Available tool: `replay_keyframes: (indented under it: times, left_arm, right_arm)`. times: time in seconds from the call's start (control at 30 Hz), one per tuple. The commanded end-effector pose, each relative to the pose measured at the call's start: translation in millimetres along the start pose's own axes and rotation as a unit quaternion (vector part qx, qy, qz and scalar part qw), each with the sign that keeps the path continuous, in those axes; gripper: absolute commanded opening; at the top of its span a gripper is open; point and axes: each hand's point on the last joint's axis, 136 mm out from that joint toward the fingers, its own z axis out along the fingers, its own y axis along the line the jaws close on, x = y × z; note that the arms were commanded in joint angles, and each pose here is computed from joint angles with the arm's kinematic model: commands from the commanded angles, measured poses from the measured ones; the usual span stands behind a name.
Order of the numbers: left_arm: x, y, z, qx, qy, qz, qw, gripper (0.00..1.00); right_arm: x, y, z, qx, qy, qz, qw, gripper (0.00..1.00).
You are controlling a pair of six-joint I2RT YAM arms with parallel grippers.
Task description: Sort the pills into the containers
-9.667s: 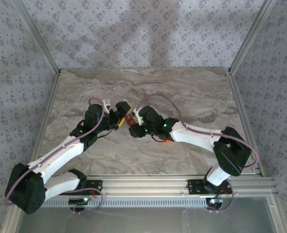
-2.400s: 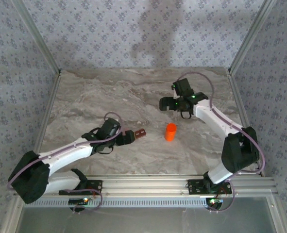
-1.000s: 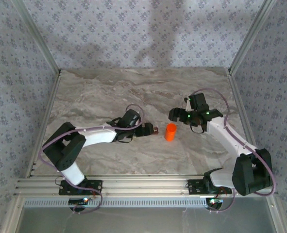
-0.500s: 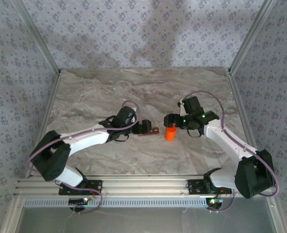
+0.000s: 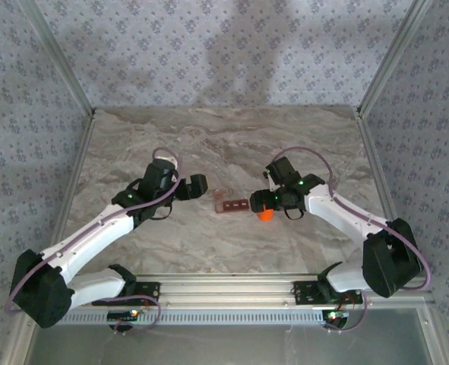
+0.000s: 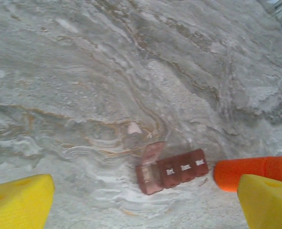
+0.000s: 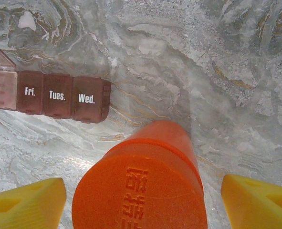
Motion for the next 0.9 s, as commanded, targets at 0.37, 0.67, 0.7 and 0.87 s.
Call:
replay_keyframes:
  times: [0.37, 0.67, 0.7, 0.87]
  left_arm:
    - [6.8, 30.8, -5.7, -0.057, 0.013, 0.018, 0.998, 0.98]
    - [-12.6, 43.0, -26.7, -0.067, -0.082, 0.017, 0.994, 0.98]
    - [-15.6, 44.3, -30.6, -0.066, -0.096, 0.015, 0.993, 0.98]
    - [-32.2, 28.2, -40.7, -0.03, -0.124, 0.035, 0.991, 0.98]
  right_arm:
    - [8.6, -4.2, 16.5, 0.017, 0.02, -0.014, 1.0, 0.47]
    - [-13.1, 17.6, -36.5, -0.012, -0.031, -0.017, 0.999, 0.35]
    - [-20.3, 23.3, -45.4, -0.02, -0.041, -0.02, 0.999, 0.35]
    - [-61.5, 53.2, -74.2, -0.06, -0.079, -0.029, 0.995, 0.35]
